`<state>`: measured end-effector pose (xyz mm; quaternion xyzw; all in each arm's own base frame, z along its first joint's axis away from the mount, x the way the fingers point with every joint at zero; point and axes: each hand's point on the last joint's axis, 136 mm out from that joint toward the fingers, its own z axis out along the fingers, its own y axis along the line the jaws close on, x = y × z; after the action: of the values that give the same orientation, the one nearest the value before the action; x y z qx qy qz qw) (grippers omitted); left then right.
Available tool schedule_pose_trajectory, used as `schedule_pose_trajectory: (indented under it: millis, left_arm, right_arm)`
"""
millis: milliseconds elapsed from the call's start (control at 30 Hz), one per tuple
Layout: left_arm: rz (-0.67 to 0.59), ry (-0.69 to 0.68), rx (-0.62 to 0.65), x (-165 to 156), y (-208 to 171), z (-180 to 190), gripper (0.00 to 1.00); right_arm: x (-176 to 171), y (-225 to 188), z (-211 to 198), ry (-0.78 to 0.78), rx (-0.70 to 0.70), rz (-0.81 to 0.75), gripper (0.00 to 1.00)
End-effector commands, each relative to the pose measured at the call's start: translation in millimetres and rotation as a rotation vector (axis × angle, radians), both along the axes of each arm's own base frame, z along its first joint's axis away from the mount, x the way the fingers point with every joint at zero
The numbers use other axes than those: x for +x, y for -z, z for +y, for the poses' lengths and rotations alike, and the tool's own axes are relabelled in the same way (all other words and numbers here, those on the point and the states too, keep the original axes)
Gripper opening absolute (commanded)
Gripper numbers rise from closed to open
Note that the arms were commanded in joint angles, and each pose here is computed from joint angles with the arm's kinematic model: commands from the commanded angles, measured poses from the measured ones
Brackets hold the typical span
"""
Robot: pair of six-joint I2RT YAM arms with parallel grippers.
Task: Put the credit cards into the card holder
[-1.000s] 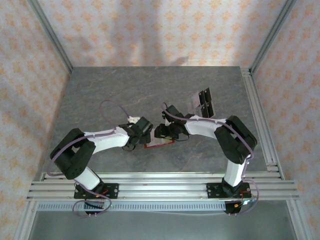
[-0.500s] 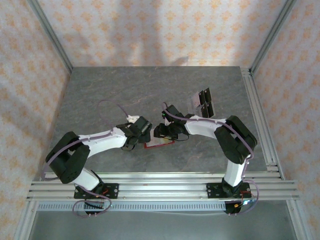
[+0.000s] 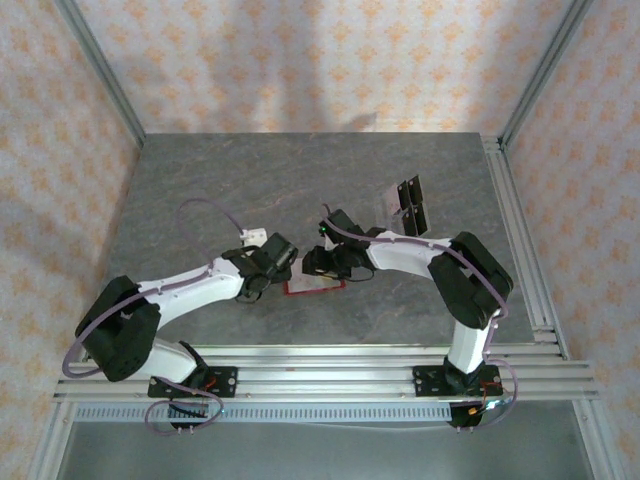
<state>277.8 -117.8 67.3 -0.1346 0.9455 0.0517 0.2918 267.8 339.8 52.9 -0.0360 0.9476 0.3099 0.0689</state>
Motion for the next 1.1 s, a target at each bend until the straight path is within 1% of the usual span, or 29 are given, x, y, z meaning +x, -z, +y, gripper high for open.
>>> schedule_pose_trajectory:
  millis: [0, 233, 433, 633, 833, 967, 1067]
  left_arm:
    - [-0.012, -0.057, 0.044, -8.9, -4.3, 16.7, 1.0]
    - [-0.067, -0.12, 0.032, -12.5, -22.4, 28.9, 1.0]
    - [-0.108, -0.143, 0.01, -17.3, -36.4, 36.8, 1.0]
    - [-0.124, -0.157, -0.005, -24.9, -40.7, 43.6, 1.0]
    - [-0.147, -0.175, -0.021, -30.8, -44.0, 50.0, 1.0]
    - [-0.166, -0.181, -0.022, -33.1, -49.2, 54.2, 1.0]
    - [-0.164, -0.177, -0.018, -33.8, -50.2, 54.8, 1.0]
  right_arm:
    - [0.8, -12.7, 15.9, -0.018, 0.03, -0.011, 0.48]
    - [-2.0, -10.9, 37.9, -0.05, 0.03, -0.001, 0.48]
    - [0.6, -6.9, 64.9, -0.082, 0.031, 0.007, 0.48]
    - [5.1, -8.9, 94.2, -0.116, 0.056, 0.009, 0.48]
    - [23.2, -30.0, 124.6, -0.132, 0.106, -0.021, 0.48]
    - [39.7, -59.9, 143.1, -0.15, 0.139, -0.074, 0.48]
    - [58.8, -85.5, 129.7, -0.116, 0.099, -0.167, 0.48]
